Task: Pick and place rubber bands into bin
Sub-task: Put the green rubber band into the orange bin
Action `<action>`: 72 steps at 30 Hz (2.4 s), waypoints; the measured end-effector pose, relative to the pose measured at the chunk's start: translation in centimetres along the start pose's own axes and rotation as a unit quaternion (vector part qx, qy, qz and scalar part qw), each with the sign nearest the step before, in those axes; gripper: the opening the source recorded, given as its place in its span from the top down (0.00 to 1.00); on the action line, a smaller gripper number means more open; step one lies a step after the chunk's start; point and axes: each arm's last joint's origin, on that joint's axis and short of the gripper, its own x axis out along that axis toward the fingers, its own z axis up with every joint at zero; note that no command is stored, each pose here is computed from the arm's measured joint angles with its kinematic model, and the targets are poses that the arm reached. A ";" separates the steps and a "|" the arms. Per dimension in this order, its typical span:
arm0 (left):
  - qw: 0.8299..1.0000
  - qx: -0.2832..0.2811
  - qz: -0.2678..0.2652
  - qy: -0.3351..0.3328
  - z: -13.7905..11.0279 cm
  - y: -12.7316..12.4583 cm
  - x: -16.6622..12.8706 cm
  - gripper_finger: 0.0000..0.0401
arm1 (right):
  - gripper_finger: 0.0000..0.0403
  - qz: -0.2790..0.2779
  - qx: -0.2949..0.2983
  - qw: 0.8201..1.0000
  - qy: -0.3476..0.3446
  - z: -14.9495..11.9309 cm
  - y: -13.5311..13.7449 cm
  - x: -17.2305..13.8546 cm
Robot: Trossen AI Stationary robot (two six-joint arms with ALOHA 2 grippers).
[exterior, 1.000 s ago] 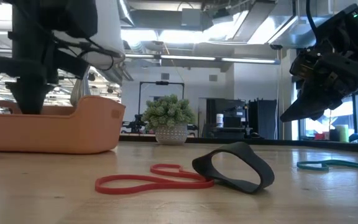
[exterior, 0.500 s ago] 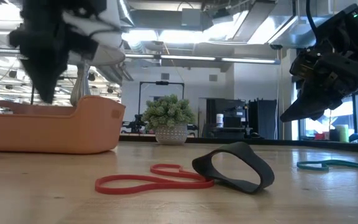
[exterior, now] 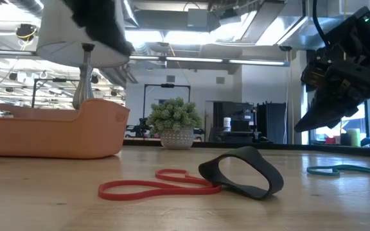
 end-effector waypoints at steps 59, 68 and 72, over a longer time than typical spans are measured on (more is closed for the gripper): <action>0.976 -0.069 -0.112 -0.172 -11.3 8.5 -6.2 0.99 | 0.98 -0.067 -0.228 0.892 0.385 -2.9 7.9 0.0; 0.977 -0.055 -0.109 -0.173 -11.3 8.5 -6.2 0.99 | 0.99 -0.070 -0.182 0.929 0.315 -1.3 7.9 -1.3; 0.977 -0.055 -0.109 -0.173 -11.3 8.5 -6.2 0.99 | 0.99 -0.070 -0.154 0.947 0.274 0.8 8.6 -1.3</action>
